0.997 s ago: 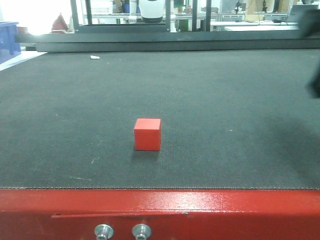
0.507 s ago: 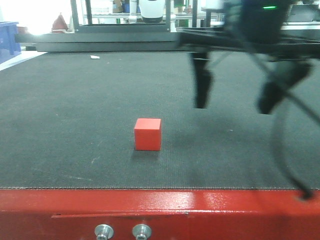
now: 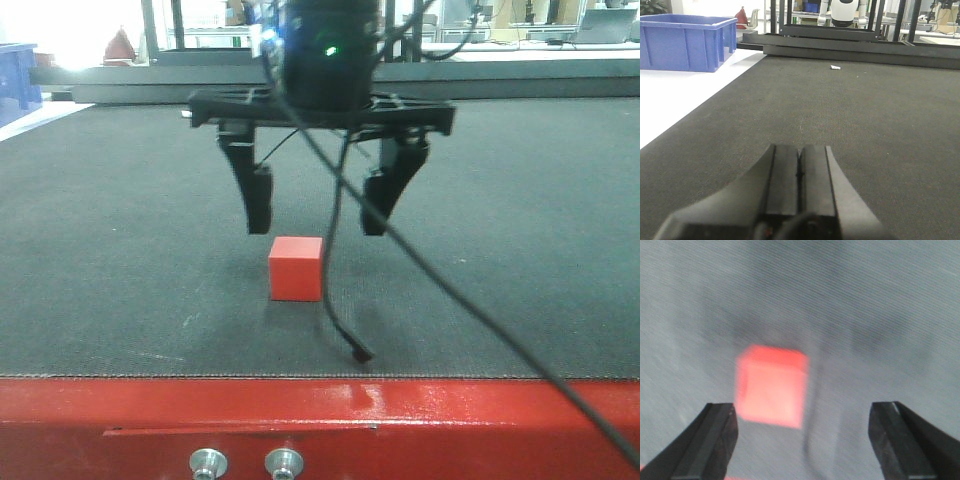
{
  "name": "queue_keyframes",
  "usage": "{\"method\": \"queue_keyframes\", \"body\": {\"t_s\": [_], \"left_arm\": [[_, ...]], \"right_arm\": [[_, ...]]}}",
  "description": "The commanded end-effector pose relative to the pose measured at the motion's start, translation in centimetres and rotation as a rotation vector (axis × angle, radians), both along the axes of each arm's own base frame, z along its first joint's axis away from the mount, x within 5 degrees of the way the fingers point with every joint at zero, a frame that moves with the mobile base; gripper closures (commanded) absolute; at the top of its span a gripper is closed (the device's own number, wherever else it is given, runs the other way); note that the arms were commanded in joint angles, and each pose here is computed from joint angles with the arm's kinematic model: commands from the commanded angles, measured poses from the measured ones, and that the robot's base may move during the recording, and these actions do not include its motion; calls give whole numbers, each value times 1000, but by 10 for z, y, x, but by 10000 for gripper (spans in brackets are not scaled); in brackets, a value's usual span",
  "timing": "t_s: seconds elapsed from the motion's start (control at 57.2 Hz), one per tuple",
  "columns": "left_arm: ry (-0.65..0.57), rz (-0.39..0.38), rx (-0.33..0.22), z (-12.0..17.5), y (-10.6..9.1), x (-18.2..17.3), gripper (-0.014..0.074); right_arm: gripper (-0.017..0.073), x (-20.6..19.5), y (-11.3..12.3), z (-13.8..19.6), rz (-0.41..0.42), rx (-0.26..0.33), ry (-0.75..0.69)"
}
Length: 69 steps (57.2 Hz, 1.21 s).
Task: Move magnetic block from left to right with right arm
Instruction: 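Lower the open right gripper over the red cube and close it, then lift the red cube off the mat with the right gripper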
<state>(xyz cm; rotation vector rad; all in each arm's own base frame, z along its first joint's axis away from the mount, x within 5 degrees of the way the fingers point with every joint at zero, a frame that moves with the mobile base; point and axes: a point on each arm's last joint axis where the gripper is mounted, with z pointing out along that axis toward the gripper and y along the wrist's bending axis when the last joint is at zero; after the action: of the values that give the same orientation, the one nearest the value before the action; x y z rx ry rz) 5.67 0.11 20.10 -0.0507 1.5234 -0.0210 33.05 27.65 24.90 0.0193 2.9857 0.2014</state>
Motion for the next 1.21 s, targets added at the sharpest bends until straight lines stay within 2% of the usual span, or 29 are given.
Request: {"method": "queue_keyframes", "body": {"t_s": [0.0,0.28,0.647,0.699,0.839,0.944,1.119,1.189], "left_arm": [[-85,-3,-9,5,0,-1,720],[-85,-3,-9,5,0,-1,720],[-85,-3,-9,5,0,-1,720],[-85,-3,-9,5,0,-1,720],[-85,-3,-9,5,0,-1,720],[-85,-3,-9,5,0,-1,720],[-85,-3,-9,5,0,-1,720],[-85,-3,-9,5,0,-1,720]], "right_arm": [[-75,-1,3,26,-7,47,-60],[-75,3,12,1,-53,34,-13],[-71,4,13,0,-53,37,-16],[-46,4,13,0,-53,38,-17],[120,4,13,0,-54,39,-18],[195,3,12,2,-54,39,-18],[230,1,2,17,-62,32,-12],[230,0,-6,26,-42,33,-28]]}}
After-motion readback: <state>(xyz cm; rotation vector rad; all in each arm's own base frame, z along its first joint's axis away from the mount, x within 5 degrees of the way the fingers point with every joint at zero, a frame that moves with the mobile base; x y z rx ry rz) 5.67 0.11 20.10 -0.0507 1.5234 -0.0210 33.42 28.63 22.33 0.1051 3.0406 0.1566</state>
